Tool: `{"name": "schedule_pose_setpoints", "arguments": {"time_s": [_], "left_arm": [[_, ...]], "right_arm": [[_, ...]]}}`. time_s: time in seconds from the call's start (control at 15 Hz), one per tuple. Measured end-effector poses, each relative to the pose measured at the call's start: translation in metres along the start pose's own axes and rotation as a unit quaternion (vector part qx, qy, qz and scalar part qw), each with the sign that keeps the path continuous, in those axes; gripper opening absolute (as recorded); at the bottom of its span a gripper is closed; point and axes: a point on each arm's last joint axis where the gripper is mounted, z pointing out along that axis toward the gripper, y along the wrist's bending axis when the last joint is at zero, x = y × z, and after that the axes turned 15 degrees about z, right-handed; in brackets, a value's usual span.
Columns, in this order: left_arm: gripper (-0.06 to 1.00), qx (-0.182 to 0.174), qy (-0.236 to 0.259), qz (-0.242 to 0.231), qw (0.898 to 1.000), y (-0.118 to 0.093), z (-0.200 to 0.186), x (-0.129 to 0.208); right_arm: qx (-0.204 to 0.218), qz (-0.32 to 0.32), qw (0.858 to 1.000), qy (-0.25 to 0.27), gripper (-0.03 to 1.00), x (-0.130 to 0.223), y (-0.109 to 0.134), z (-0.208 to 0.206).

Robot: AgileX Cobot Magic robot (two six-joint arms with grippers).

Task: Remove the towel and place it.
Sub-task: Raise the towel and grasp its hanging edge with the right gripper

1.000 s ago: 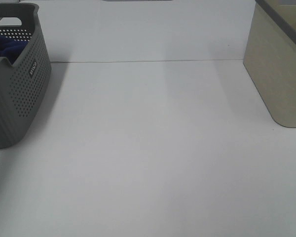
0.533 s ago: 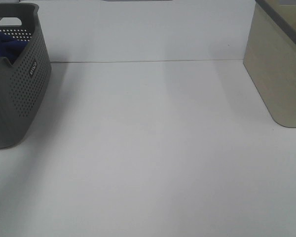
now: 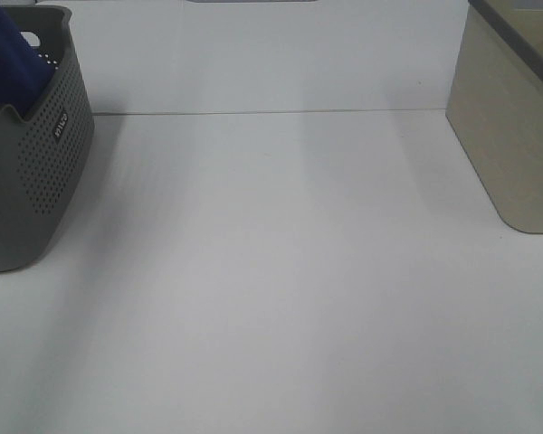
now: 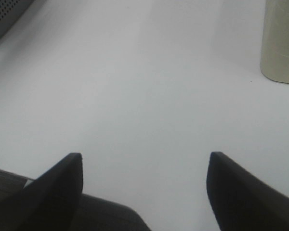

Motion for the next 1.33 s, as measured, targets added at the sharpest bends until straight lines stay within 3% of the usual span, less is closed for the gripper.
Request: {"name": "schedule_pose_setpoints", "arguments": {"time_s": [0.27,0.67,0.73,0.87,1.2,1.33], "left_arm": [[0.00,-0.015,-0.044,0.023,0.999,-0.006,-0.029,-0.023],[0.00,-0.035,-0.113,0.092,0.989,-0.029,-0.071,-0.072],[0.00,-0.036,-0.149,0.110,0.982,-0.040,-0.085,-0.090],[0.00,-0.042,-0.177,0.121,0.976,-0.045,-0.095,-0.101],[0.00,-0.035,-0.208,0.130,0.969,-0.054,-0.106,-0.112],[0.00,-0.030,-0.233,0.129,0.963,-0.058,-0.111,-0.118]], "right_arm": [[-0.039,0.004,0.999,-0.001,0.71,-0.017,0.005,0.015],[-0.152,-0.026,0.988,0.008,0.71,-0.048,0.017,0.054],[-0.196,-0.041,0.979,0.020,0.70,-0.060,0.016,0.082],[-0.245,-0.052,0.968,0.022,0.69,-0.068,0.014,0.112],[-0.354,-0.047,0.933,0.039,0.69,-0.094,0.012,0.179],[-0.396,-0.076,0.913,0.067,0.69,-0.105,0.035,0.215]]}}
